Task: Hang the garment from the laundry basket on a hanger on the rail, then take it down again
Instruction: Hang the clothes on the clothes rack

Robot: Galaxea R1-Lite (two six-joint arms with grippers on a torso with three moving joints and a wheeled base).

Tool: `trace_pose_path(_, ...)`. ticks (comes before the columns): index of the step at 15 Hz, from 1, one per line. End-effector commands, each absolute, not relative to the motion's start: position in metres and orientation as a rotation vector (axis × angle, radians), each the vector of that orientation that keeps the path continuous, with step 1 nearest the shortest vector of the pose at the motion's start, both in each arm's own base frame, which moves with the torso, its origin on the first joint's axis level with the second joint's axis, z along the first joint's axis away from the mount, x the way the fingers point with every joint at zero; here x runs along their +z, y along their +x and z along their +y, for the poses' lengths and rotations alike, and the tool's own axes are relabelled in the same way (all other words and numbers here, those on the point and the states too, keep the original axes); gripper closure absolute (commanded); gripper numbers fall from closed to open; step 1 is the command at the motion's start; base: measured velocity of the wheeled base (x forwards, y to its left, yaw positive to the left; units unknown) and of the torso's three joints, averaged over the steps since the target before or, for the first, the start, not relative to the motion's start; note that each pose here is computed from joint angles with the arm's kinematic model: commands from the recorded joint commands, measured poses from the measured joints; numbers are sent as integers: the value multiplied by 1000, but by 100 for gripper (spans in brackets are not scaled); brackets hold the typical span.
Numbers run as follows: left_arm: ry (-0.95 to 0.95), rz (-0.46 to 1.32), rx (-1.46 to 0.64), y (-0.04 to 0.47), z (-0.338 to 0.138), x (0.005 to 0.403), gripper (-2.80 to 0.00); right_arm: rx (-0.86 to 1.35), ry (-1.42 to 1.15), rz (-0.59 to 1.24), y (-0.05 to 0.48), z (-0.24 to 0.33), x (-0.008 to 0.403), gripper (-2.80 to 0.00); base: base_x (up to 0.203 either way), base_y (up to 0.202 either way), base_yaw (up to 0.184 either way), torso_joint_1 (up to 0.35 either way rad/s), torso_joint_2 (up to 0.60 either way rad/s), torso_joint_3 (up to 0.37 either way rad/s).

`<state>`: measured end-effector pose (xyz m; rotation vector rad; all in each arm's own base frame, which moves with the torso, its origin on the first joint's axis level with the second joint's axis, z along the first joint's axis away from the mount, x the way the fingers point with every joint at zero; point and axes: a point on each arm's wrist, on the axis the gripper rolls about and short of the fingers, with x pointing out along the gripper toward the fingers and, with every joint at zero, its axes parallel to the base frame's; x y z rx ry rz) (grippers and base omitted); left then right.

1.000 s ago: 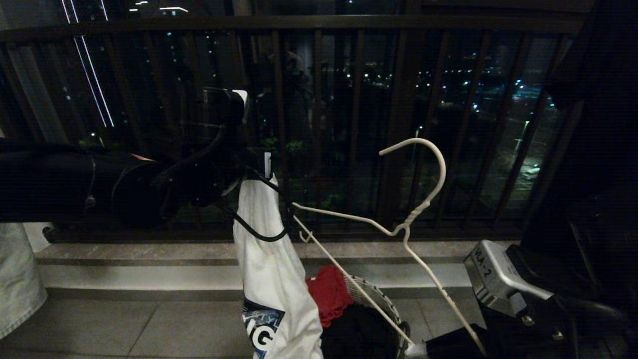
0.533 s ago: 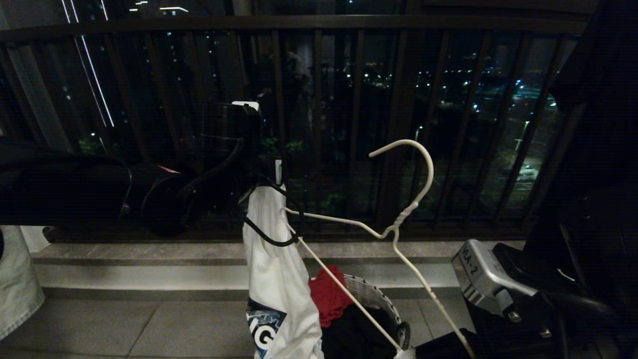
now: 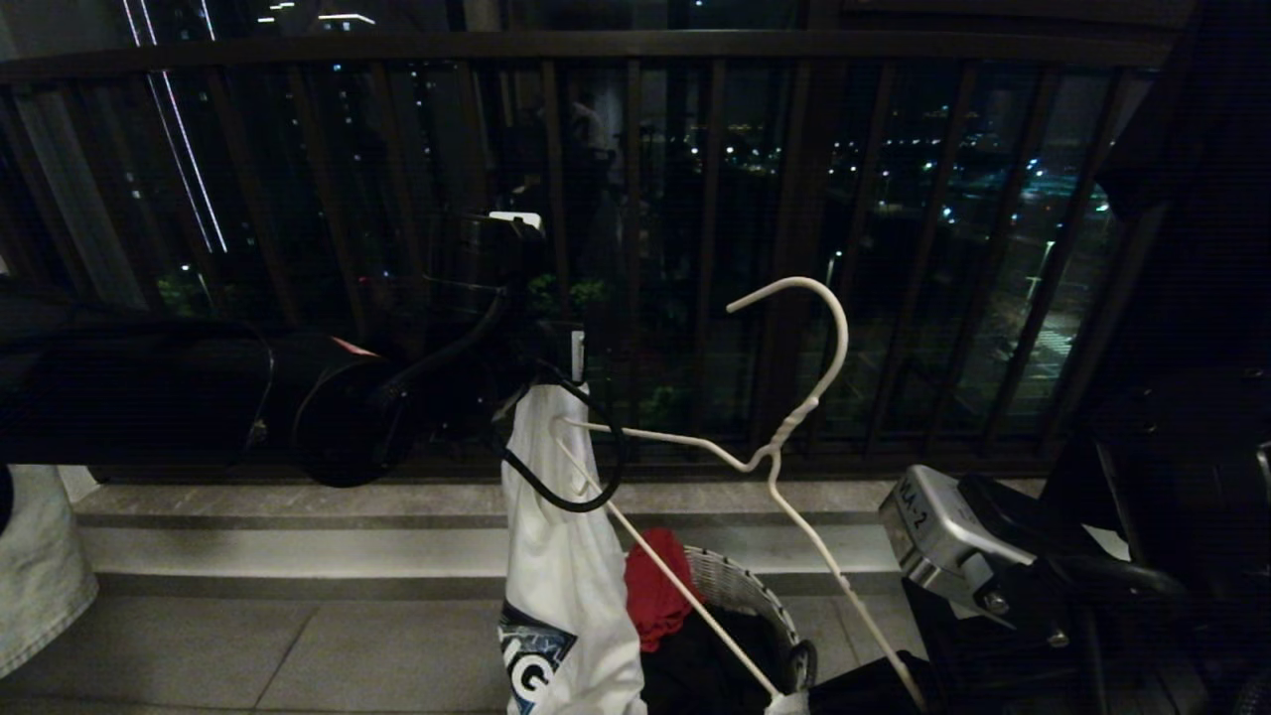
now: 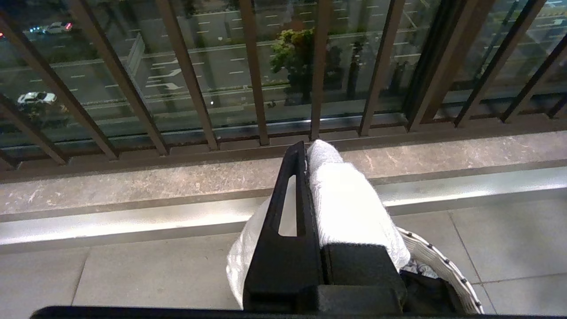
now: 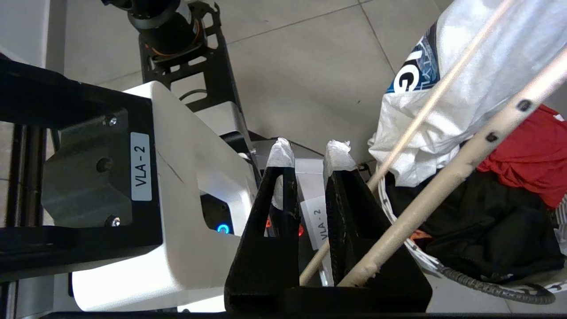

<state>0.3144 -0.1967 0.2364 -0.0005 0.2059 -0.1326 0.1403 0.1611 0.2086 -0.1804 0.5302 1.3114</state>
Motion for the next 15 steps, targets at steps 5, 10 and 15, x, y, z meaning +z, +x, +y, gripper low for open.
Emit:
trace_pose_path(5, 8, 215, -166, 301, -204, 238, 0, 1299, -117, 522, 145, 167, 211, 0, 0, 0, 0, 0, 0, 0)
trace_pose_path(10, 18, 226, -191, 285, -204, 247, 0, 1291, -113, 521, 148, 169, 209, 0, 0, 0, 0, 0, 0, 0)
trace_pose_path(15, 26, 228, -207, 274, -204, 252, 0, 1272, -110, 509, 151, 167, 210, 0, 0, 0, 0, 0, 0, 0)
